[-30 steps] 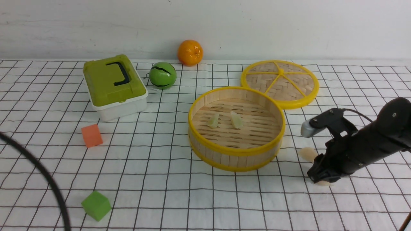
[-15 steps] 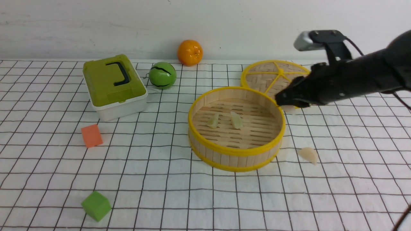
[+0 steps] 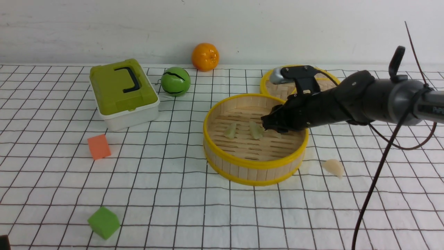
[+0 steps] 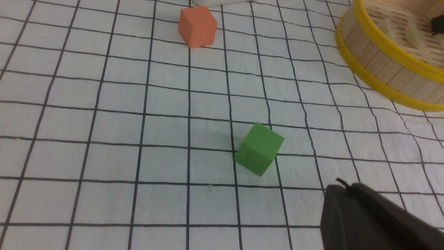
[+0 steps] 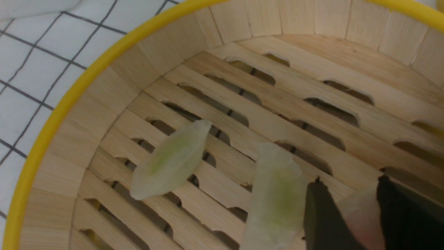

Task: Put the dumplings into the steamer on the table with the white tablecloth.
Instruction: 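Place the dumpling in the bamboo steamer basket with the right gripper, then reach for and grasp a dumpling lying on the table beside the steamer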

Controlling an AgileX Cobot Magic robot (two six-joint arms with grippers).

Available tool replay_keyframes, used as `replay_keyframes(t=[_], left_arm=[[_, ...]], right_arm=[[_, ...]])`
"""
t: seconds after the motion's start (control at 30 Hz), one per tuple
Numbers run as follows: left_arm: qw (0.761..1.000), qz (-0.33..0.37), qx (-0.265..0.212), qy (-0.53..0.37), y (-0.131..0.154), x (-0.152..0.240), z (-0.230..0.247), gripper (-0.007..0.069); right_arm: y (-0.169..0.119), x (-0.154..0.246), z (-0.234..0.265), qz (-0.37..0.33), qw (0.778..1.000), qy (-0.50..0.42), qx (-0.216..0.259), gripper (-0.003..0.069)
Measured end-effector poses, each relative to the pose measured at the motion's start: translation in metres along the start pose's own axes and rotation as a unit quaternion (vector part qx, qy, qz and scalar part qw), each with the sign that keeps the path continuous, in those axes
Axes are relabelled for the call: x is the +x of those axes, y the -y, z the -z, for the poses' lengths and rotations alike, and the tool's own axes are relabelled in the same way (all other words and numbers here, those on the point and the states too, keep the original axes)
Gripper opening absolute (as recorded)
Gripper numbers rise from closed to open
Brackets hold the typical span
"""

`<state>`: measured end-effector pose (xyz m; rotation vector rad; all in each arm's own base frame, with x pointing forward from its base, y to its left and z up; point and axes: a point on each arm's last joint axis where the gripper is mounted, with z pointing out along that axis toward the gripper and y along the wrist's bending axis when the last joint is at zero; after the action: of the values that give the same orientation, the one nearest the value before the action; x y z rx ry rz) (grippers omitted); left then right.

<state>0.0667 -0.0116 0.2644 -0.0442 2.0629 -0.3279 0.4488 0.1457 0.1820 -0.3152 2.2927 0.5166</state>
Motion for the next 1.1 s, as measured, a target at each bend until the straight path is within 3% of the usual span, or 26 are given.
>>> replay_keyframes(t=[0.23,0.33,0.4,0.57,0.77,1.0,1.1], left_arm=[[1.000,-0.001,0.000,0.001,0.000,0.000,0.000,-0.0013],[1.000,-0.001,0.000,0.001,0.000,0.000,0.000,-0.0013],[1.000,-0.001,0.000,0.002,0.000,0.000,0.000,-0.0013],[1.000,-0.002,0.000,0.002,0.000,0.000,0.000,-0.0013],[1.000,-0.002,0.004,0.007,0.001,-0.001,0.000,-0.0013],[1.000,-0.002,0.003,0.008,0.001,-0.001,0.000,-0.0011],[1.000,-0.003,0.003,0.008,0.001,-0.002,0.000,-0.0011]], right_arm=[[-0.006,-0.013,0.021,0.007,1.000,0.008,-0.019,0.0416],[-0.010,-0.028,0.048,0.034,0.999,0.017,-0.028,0.0441],[-0.004,-0.042,0.085,0.102,0.995,0.014,-0.018,0.0446],[0.026,-0.036,0.111,0.181,0.982,-0.057,0.016,0.0433],[0.074,0.005,0.075,0.148,0.974,-0.169,0.020,0.0367],[0.086,0.035,0.044,0.126,0.966,-0.228,-0.004,0.0300],[0.087,0.034,0.044,0.130,0.964,-0.232,-0.004,0.0234]])
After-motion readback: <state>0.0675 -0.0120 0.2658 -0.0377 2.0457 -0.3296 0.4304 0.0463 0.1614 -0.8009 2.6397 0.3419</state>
